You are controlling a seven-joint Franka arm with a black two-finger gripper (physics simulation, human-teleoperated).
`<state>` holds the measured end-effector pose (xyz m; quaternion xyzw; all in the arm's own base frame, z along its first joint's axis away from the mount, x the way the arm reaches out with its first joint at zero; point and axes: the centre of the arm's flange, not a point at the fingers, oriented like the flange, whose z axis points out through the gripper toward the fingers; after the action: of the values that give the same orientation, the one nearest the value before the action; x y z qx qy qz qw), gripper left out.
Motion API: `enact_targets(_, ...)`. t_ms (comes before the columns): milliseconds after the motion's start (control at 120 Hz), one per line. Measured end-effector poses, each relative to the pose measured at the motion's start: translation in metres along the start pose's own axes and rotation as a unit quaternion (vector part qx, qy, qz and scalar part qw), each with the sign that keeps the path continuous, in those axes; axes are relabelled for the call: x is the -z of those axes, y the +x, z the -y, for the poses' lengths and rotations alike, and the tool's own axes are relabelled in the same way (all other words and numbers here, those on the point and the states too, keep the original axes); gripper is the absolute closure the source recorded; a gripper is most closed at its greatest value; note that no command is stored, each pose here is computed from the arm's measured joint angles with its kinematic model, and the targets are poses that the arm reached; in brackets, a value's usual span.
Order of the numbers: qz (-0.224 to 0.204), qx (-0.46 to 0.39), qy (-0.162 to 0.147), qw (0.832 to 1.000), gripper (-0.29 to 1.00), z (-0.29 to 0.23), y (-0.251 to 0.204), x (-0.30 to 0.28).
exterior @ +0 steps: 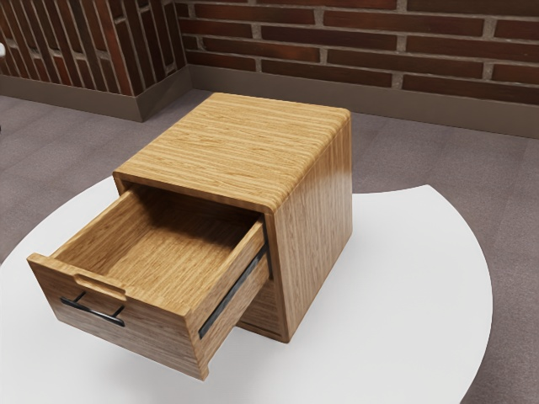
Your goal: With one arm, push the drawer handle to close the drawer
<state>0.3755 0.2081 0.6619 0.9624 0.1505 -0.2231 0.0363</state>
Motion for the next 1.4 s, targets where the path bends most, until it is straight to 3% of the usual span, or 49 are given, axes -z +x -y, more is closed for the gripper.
enact_targets(125,-0.117,-0.01,0.005,0.993,0.0,0.014,0.007,0.028)
enact_targets(233,-0.261,-0.049,0.019,0.964,0.0,-0.013,-0.047,0.111)
enact_targets(367,-0.313,-0.113,0.045,0.942,0.0,-0.08,-0.065,0.137)
enact_targets(417,-0.318,-0.125,0.051,0.938,0.02,-0.096,-0.068,0.138)
enact_targets(508,-0.316,-0.146,0.068,0.935,0.2,-0.128,-0.082,0.139)
enact_targets(633,-0.341,-0.155,0.093,0.922,0.49,-0.152,-0.158,0.134)
enact_targets(775,-0.322,-0.164,0.131,0.923,0.66,-0.192,-0.204,0.082)
enact_targets(917,-0.261,-0.153,0.139,0.943,0.73,-0.209,-0.189,0.02)
enact_targets(1108,-0.185,-0.135,0.123,0.966,0.77,-0.215,-0.143,-0.063)
enact_targets(1225,-0.168,-0.124,0.101,0.973,0.78,-0.214,-0.119,-0.104)
enact_targets(1400,-0.188,-0.119,0.088,0.971,0.78,-0.229,-0.127,-0.149)
